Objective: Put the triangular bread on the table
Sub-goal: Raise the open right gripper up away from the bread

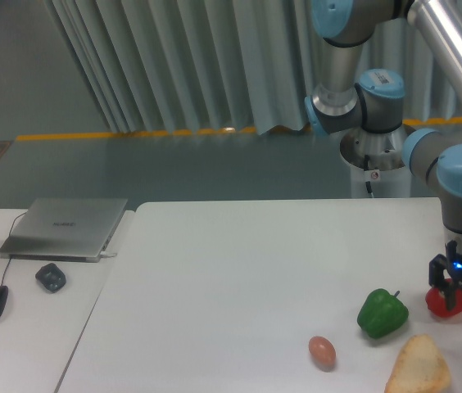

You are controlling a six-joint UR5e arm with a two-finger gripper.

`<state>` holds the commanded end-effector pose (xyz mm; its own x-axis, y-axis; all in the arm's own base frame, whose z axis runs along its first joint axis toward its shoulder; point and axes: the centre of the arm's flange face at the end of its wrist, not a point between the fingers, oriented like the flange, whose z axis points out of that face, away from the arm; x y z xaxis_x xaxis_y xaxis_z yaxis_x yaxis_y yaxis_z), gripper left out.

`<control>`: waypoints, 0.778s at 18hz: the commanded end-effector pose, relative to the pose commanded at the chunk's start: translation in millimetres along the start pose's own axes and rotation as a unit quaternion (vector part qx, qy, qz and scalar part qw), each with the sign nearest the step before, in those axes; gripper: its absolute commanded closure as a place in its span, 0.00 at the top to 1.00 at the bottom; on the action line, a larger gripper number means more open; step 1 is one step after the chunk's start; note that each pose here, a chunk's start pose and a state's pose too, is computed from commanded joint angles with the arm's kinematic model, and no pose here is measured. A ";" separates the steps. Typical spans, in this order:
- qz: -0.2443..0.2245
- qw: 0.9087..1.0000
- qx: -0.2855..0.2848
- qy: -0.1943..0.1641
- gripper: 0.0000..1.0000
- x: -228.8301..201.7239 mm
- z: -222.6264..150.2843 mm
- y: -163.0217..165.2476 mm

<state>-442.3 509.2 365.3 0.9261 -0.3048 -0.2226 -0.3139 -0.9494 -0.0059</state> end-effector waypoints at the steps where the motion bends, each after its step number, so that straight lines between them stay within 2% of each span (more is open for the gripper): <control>1: 0.040 0.999 -0.003 0.009 1.00 1.9 -5.1 4.3; 3: 0.117 0.993 -0.007 0.021 1.00 0.1 -19.3 25.5; 4: 0.133 0.991 -0.005 0.019 1.00 0.5 -24.4 27.9; 8: 0.134 0.991 -0.011 0.021 1.00 1.5 -22.5 33.1; 12: 0.122 0.992 -0.001 0.042 1.00 -6.1 -17.0 61.7; 14: 0.158 0.986 0.001 0.047 1.00 -6.9 -20.1 70.4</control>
<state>-466.6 443.0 386.0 0.7971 -0.5913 -0.1220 -0.5903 -0.8057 0.0480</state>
